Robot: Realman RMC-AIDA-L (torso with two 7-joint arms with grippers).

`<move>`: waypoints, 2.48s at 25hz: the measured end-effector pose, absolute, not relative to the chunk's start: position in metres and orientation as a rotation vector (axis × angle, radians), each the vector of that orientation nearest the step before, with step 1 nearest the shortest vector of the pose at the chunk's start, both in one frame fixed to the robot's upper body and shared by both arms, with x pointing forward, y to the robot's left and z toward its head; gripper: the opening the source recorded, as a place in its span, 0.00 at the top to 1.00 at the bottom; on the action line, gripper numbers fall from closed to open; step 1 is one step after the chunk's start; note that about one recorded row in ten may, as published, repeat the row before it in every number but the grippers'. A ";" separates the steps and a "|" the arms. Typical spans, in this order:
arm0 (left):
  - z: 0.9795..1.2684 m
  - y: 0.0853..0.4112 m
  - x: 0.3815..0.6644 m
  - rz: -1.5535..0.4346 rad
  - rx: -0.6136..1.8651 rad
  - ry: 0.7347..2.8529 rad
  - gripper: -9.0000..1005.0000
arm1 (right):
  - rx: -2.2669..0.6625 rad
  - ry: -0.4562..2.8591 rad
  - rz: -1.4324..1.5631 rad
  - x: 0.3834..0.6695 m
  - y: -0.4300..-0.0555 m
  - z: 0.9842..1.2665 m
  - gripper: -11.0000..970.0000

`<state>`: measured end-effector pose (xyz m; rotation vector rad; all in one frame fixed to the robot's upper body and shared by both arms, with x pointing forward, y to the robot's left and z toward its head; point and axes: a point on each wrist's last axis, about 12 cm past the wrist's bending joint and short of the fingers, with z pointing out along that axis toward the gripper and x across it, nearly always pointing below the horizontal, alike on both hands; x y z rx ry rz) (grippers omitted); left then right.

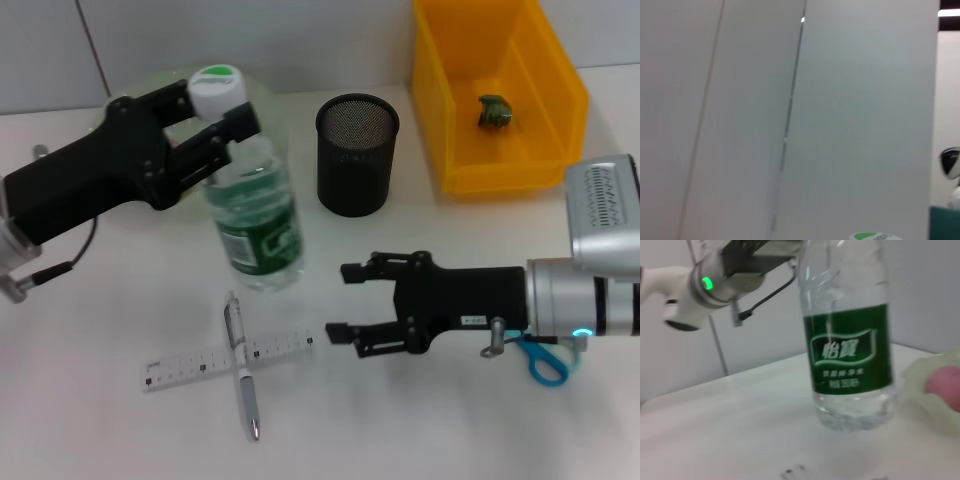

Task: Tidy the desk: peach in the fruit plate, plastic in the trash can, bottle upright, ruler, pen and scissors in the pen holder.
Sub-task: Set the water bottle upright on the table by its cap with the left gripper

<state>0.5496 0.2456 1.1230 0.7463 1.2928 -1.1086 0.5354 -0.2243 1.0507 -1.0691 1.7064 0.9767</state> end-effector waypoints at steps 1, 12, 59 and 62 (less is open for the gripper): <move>1.121 0.248 0.549 -1.083 0.742 1.298 0.55 | -1.054 1.711 0.964 0.536 -0.227 1.050 0.15; 1.091 0.263 0.551 -0.798 0.643 1.361 0.54 | -0.775 1.715 0.836 0.539 -0.268 1.055 0.15; 1.052 0.259 0.537 -0.617 0.565 1.428 0.50 | -0.663 1.705 0.791 0.542 -0.284 1.059 0.15; 1.052 0.259 0.537 -0.607 0.573 1.426 0.49 | -0.662 1.705 0.793 0.542 -0.283 1.059 0.15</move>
